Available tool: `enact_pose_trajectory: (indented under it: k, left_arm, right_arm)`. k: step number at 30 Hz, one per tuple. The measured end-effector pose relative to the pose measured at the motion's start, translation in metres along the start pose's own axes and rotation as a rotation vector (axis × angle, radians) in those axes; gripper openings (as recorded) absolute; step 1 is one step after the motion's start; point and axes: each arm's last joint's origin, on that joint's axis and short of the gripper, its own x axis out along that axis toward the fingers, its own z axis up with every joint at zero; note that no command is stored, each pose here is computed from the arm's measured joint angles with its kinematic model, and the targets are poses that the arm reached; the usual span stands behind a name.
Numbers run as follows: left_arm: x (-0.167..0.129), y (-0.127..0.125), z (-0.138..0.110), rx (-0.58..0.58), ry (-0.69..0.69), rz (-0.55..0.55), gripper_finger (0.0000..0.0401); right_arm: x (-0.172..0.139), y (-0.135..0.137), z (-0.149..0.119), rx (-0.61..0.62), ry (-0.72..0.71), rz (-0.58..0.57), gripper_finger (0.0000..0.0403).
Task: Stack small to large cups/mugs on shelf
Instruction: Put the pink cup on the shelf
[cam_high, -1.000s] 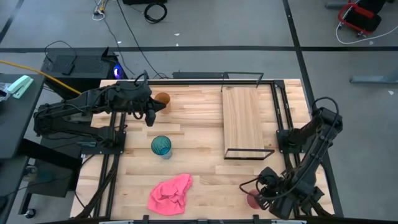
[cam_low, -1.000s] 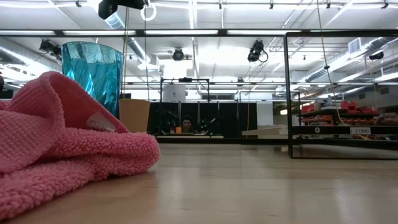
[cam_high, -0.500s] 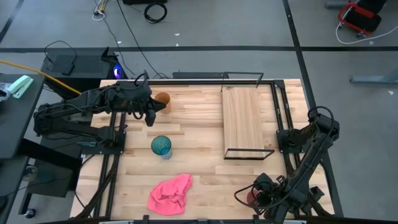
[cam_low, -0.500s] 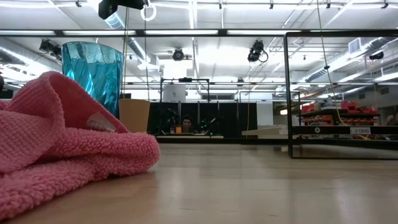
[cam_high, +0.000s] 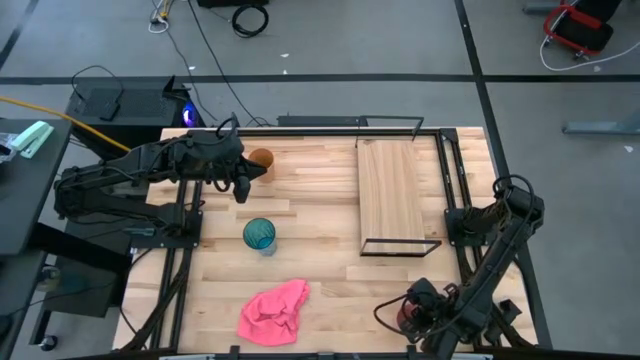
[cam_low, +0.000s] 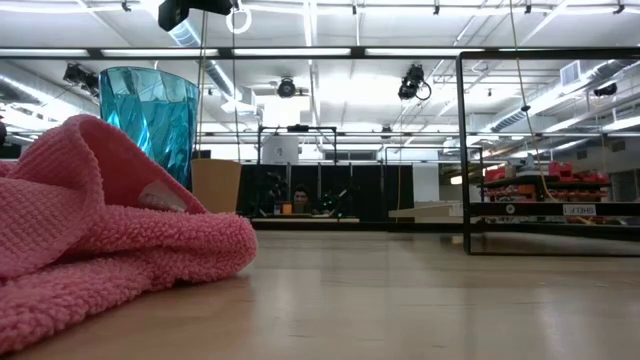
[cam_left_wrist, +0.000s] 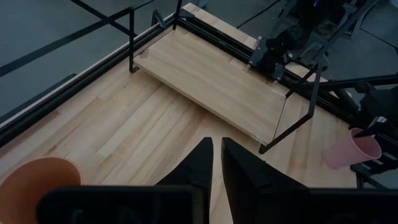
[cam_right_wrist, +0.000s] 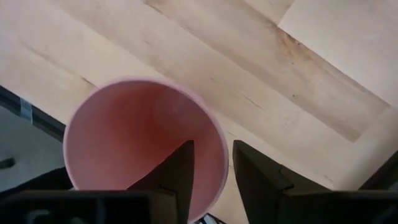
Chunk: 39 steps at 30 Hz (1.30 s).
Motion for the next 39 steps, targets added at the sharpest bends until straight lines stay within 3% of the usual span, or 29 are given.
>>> enact_pose_trajectory:
  k: [10, 22, 32, 39]
  left_arm:
    - [0.0, 0.0, 0.0, 0.0, 0.0, 0.0, 0.0033]
    - [0.0, 0.0, 0.0, 0.0, 0.0, 0.0, 0.0033]
    - [0.0, 0.0, 0.0, 0.0, 0.0, 0.0, 0.0023]
    - [0.0, 0.0, 0.0, 0.005, 0.0, 0.0, 0.0024]
  right_arm:
    - [0.001, 0.004, 0.015, 0.02, -0.015, -0.02, 0.0009]
    - [-0.005, 0.005, 0.021, 0.004, 0.006, 0.009, 0.0004]
    - [-0.059, -0.015, 0.037, 0.014, 0.048, 0.21, 0.0002]
    - [-0.1, -0.047, 0.058, 0.011, 0.008, 0.33, 0.0001]
